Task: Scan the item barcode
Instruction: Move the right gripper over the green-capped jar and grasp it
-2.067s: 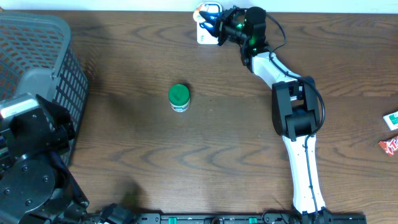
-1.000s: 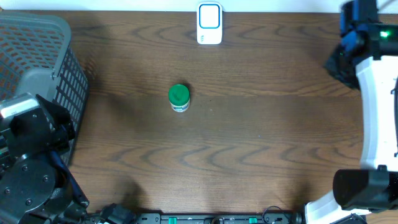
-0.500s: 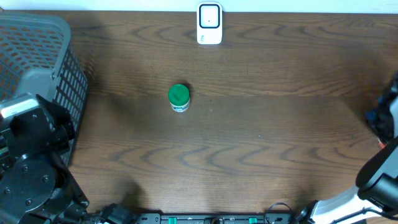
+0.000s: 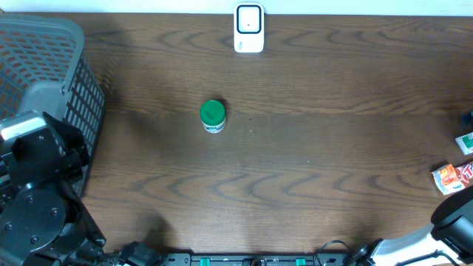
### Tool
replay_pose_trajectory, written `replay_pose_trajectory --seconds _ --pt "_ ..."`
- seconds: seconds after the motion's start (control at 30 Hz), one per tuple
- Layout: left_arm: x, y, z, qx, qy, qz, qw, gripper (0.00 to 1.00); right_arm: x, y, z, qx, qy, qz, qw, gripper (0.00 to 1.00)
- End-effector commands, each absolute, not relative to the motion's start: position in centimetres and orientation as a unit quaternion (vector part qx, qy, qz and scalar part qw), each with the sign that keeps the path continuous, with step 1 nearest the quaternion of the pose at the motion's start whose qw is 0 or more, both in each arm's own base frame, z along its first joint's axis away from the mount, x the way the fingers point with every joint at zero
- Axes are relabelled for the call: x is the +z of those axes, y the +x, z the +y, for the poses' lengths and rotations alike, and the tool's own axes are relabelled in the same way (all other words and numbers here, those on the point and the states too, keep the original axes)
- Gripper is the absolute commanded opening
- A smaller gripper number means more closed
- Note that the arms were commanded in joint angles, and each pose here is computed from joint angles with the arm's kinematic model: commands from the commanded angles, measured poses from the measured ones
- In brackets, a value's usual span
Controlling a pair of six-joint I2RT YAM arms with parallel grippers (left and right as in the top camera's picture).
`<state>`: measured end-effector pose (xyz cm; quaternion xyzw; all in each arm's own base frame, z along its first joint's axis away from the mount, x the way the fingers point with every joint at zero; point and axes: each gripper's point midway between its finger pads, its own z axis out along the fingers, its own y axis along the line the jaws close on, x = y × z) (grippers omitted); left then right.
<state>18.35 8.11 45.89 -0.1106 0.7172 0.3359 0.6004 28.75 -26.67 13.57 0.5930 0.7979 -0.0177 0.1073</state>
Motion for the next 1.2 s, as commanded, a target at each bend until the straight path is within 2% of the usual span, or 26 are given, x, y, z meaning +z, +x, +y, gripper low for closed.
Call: replay_pose_trajectory --seconds 0.0,0.07,0.13,0.37,0.5,0.6,0.83,1.0,1.17 --pt "46.0 18.1 8.4 0.336 -0.120 0.714 0.602 0.98 17.3 34.7 -19.4 0.147 0.489 0.845 0.156 0.99" --pt "46.0 18.1 8.4 0.336 -0.120 0.714 0.602 0.98 18.4 37.2 -14.0 0.230 0.399 0.873 0.162 0.99" --pt "46.0 18.1 8.4 0.336 -0.120 0.714 0.602 0.98 18.7 38.5 -9.5 0.262 0.322 0.896 0.156 0.99" --pt "46.0 18.1 8.4 0.336 -0.120 0.714 0.602 0.98 17.2 41.1 3.6 0.155 0.077 0.972 0.162 0.99" --pt "46.0 18.1 8.4 0.336 -0.120 0.714 0.602 0.98 18.5 42.1 13.6 0.183 -0.005 0.962 0.202 0.99" --pt "46.0 18.1 8.4 0.336 -0.120 0.714 0.602 0.98 18.9 42.2 18.7 0.192 0.039 0.956 0.219 0.99" --pt "46.0 18.1 8.4 0.336 -0.121 0.714 0.602 0.98 17.0 42.2 25.7 0.228 0.119 0.947 0.194 0.99" --pt "46.0 18.1 8.4 0.336 -0.120 0.714 0.602 0.98 16.5 43.1 30.0 0.238 0.114 0.950 0.170 0.99" --pt "46.0 18.1 8.4 0.336 -0.120 0.714 0.602 0.98 17.8 43.5 32.8 0.213 0.113 0.954 0.181 0.99"
